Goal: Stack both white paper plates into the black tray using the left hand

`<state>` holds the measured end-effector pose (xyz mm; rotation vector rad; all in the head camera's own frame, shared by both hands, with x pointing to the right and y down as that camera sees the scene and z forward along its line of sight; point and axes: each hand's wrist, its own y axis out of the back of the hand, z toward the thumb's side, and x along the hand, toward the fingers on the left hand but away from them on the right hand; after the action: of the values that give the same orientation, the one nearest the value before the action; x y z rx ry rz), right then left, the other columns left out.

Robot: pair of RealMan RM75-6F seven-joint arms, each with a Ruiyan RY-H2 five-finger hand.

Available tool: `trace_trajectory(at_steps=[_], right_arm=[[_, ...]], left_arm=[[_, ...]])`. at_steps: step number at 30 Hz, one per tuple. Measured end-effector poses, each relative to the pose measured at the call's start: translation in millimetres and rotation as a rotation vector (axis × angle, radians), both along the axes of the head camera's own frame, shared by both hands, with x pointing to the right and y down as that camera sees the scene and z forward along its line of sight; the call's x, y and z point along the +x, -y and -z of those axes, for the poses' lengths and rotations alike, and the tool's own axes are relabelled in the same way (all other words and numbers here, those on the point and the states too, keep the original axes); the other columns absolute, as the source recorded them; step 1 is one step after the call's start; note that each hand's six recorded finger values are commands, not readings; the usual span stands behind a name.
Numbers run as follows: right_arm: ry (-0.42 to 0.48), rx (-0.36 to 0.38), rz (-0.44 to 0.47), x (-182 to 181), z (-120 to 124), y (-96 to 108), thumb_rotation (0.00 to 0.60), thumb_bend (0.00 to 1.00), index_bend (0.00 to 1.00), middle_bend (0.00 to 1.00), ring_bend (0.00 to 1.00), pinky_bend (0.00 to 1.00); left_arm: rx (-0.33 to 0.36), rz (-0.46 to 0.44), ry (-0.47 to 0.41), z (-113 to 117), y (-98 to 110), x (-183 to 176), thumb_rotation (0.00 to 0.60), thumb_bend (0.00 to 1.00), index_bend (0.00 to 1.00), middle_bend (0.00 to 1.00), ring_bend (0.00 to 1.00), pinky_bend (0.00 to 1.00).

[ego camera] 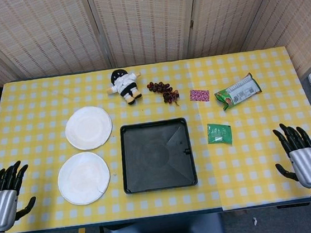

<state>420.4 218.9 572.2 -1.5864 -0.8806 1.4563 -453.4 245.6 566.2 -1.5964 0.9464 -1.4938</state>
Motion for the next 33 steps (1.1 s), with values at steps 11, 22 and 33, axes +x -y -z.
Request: trace_trajectory(at_steps=[11,22,33], right_arm=[[0.057,0.027,0.036,-7.5,13.8,-5.6,0.600,0.29,0.00,0.00,0.00,0.00],[0.069,0.050,0.037,-2.0,29.8,-18.4,0.600,0.29,0.00,0.00,0.00,0.00],[0.070,0.029,0.050,-4.5,24.6,-17.4,0.600,0.29,0.00,0.00,0.00,0.00]], left_arm=[[-0.034,-0.032,-0.019,-5.0,-6.1,9.2,0.600,0.33,0.07,0.00,0.00,0.00],[0.016,-0.126,-0.075,-9.7,-17.0,31.8,0.600,0.33,0.16,0.72,0.68,0.70],[0.073,-0.292,-0.100,-31.5,-52.6,62.4,0.600,0.32,0.45,1.00,1.00,1.00]])
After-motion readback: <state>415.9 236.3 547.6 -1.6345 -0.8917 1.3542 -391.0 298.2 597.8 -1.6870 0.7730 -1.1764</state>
